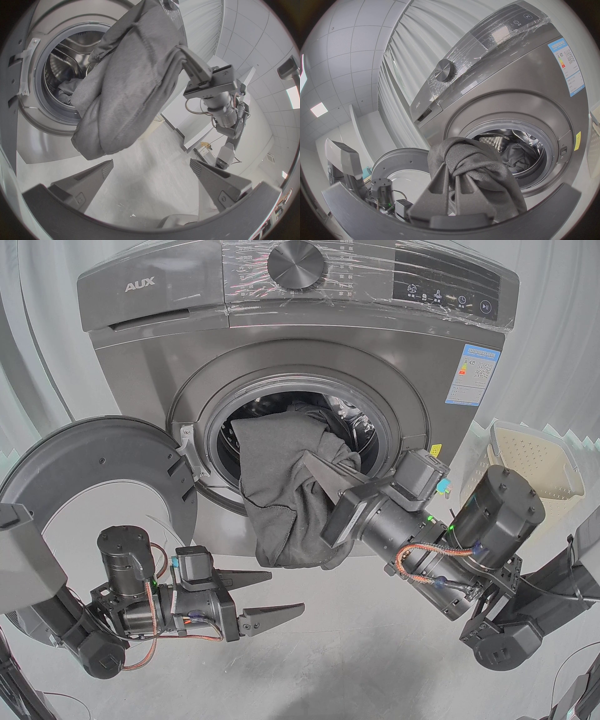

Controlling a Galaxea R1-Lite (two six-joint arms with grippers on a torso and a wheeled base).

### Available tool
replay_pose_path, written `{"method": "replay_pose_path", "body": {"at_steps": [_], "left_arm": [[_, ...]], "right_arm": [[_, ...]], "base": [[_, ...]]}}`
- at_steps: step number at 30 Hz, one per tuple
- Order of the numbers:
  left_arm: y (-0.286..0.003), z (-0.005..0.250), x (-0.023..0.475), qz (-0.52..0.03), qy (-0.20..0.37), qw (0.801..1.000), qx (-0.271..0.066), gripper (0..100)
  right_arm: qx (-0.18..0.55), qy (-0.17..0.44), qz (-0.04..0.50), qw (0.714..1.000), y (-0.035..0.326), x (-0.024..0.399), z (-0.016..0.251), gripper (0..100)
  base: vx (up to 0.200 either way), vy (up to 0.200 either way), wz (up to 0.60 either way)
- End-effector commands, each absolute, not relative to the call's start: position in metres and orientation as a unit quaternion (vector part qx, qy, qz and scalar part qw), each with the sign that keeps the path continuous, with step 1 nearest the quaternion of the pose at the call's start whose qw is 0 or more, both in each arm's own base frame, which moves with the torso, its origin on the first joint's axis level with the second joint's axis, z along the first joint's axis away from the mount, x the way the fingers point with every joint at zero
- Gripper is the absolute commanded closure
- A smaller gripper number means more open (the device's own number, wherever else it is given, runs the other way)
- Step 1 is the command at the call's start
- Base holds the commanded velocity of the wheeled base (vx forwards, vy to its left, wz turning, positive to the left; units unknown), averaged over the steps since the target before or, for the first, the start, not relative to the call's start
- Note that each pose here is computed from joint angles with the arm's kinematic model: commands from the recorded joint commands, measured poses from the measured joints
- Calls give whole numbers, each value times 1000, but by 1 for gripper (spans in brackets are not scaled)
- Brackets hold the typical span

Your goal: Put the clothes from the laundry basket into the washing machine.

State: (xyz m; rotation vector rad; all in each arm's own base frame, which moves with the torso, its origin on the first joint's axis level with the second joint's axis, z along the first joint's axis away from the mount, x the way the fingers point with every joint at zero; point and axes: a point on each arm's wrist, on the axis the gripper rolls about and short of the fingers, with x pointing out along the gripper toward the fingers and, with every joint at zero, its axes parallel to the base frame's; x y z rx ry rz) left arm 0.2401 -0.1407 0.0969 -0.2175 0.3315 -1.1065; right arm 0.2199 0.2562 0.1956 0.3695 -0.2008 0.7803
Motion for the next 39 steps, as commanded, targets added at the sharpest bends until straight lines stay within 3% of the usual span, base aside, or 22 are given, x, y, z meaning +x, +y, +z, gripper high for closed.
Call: {"method": "replay_pose_path", "body": {"at_steps": [1, 20, 39], "left_arm": [[-147, 73, 255, -511, 175, 834, -108, 0], [-162, 85, 282, -496, 111, 853, -119, 0], [-171, 112, 240, -537, 85, 830, -120, 0]], "right_arm": [[180, -98, 384, 901, 259, 217, 196, 100], [177, -93, 387, 900, 262, 215, 193, 100], [173, -92, 375, 906, 263, 227, 190, 100]], "base": [[0, 0, 0], [0, 0, 0], [0, 0, 0]]}}
